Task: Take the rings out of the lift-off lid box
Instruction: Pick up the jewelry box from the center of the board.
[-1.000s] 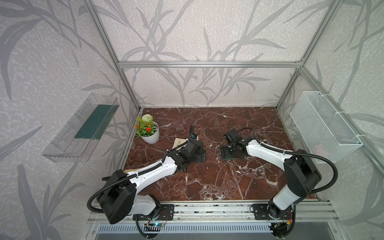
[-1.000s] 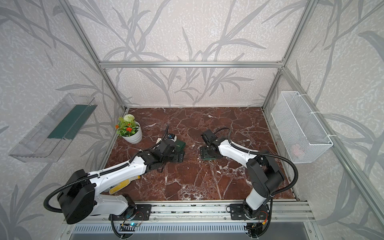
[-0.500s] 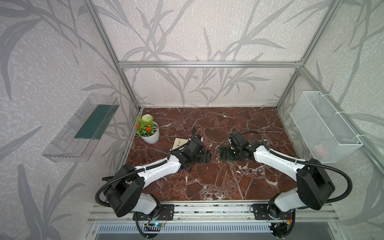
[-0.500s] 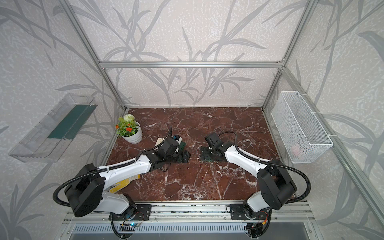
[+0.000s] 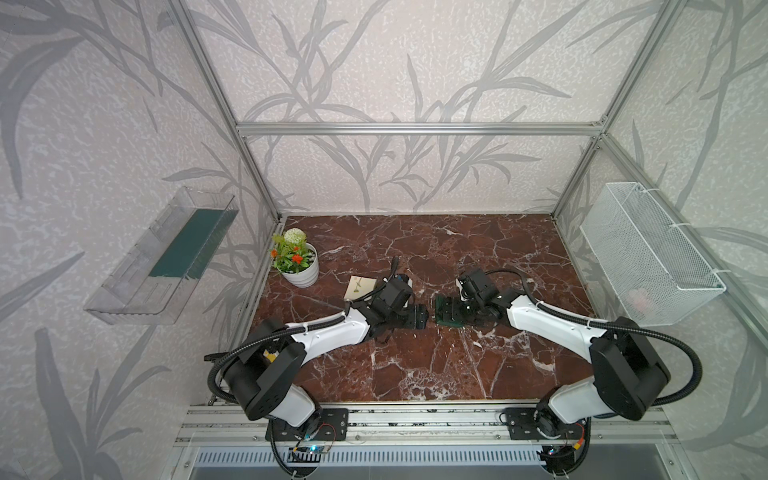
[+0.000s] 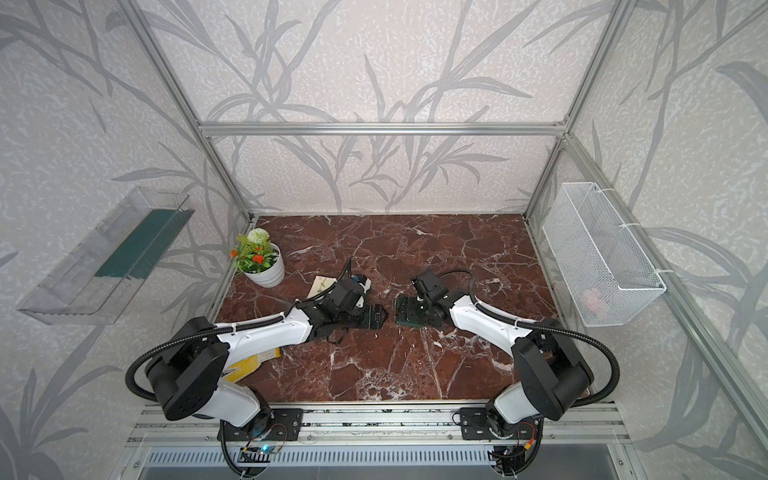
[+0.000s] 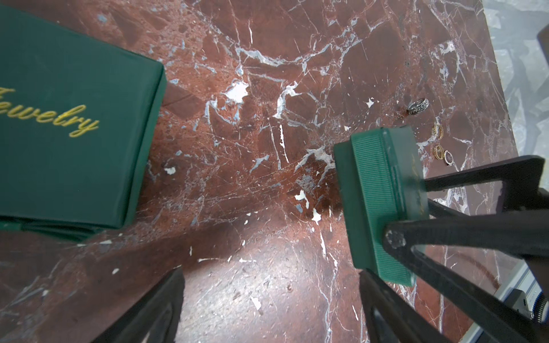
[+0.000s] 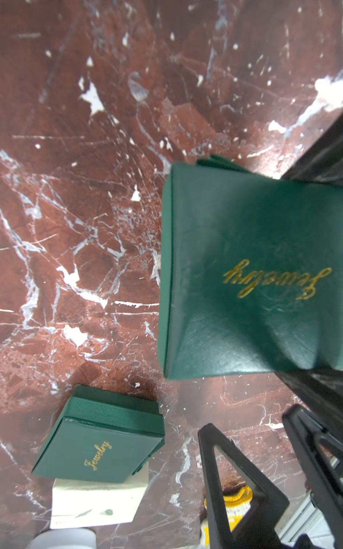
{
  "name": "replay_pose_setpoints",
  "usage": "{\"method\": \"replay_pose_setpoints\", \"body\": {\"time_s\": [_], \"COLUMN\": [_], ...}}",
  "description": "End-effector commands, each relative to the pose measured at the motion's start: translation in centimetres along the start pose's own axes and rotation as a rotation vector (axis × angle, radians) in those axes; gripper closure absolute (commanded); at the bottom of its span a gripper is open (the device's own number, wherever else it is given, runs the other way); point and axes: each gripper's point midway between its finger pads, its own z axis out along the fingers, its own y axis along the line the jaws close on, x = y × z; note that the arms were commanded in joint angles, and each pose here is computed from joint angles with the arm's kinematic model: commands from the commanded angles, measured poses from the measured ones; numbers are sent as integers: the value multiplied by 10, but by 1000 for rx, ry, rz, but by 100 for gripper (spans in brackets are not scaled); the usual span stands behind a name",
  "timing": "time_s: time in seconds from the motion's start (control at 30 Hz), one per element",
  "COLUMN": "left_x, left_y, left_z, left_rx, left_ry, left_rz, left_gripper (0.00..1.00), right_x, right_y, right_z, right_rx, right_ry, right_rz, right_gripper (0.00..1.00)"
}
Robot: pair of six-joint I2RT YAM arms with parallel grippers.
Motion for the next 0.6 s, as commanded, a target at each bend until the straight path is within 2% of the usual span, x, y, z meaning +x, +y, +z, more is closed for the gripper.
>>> {"method": "replay_pose_setpoints", "body": {"time_s": [0.0, 0.57], "left_x": [-1, 0], "left_y": [-7, -10], "left_z": [5, 5], "left_rx": [21, 39], "left_ry": [9, 11], "left_rz": [-10, -19], "left_gripper": [11, 12], "right_x": [-4, 3], "right_y": [12, 18], "right_z": [-5, -5], "right_rx": [-61, -99], "right_ry": [-14, -12], "right_rz": [23, 45], "right_gripper": [17, 18]}}
